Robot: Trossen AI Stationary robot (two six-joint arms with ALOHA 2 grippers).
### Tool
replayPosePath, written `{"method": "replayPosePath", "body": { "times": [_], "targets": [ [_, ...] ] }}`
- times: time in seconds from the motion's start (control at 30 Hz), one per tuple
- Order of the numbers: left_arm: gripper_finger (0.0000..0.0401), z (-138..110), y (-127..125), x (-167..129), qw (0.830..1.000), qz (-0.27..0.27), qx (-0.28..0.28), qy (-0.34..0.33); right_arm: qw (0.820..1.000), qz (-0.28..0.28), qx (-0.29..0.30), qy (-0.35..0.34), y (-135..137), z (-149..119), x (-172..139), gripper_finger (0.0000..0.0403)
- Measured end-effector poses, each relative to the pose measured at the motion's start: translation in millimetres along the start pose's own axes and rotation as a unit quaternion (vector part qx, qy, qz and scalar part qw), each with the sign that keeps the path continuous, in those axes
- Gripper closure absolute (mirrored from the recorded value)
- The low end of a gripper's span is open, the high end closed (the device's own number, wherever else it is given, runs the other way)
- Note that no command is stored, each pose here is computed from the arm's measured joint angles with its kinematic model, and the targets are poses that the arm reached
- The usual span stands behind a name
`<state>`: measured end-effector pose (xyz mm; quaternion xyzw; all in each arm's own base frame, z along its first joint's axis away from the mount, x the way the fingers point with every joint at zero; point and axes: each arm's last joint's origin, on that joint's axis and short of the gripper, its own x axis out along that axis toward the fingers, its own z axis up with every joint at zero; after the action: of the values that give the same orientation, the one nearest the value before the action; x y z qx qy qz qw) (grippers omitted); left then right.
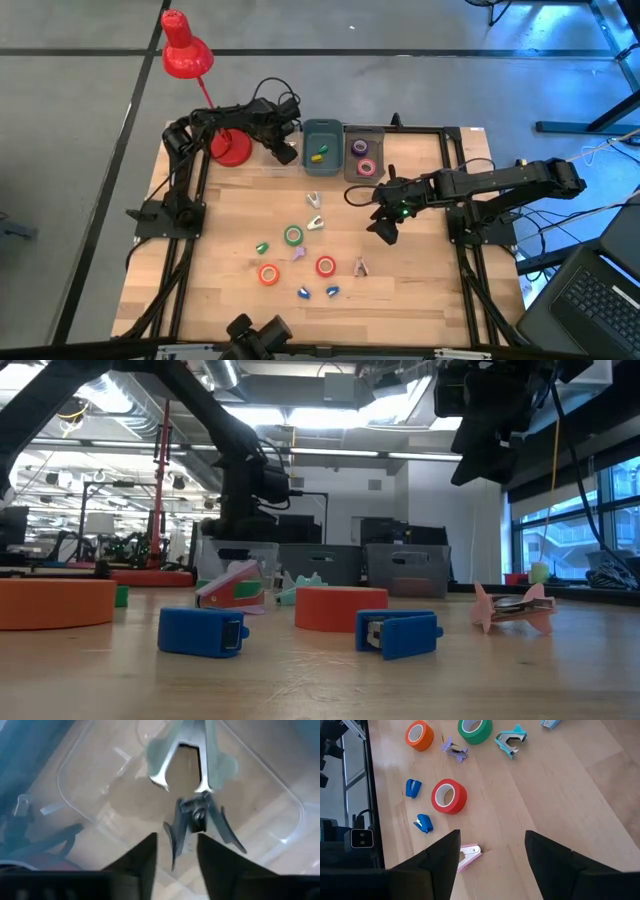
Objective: Pick and place Stapler, Stapler remover, tape
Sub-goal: Put the black staple remover into the transparent bin, then put the red tape into the black bin
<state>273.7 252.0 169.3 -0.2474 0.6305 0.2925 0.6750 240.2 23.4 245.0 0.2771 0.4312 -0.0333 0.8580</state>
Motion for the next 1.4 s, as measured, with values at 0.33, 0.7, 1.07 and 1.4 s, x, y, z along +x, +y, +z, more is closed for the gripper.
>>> {"method": "replayPosePath", "body": {
  "times": [0.33,0.7,1.07,1.4],
  "targets": [
    [0.0154,-9,0,-17,0.999,0.03,-0.034,0.01,1.0,0.0,0.001,0.0,0,0,0,0.0179],
    [0.0153,-44,-48,-116,0.99,-0.022,-0.024,-0.14,1.0,-0.001,0.002,0.002,0,0,0,0.0179],
    [0.0157,-120,-168,-154,0.959,-0.153,0.193,-0.14,1.0,0.005,0.001,-0.008,1,1,0,0.0179],
    [0.0157,-188,-219,-114,0.961,-0.158,0.218,-0.055,0.998,0.06,0.026,-0.001,9,4,5,0.0179]
  ]
}}
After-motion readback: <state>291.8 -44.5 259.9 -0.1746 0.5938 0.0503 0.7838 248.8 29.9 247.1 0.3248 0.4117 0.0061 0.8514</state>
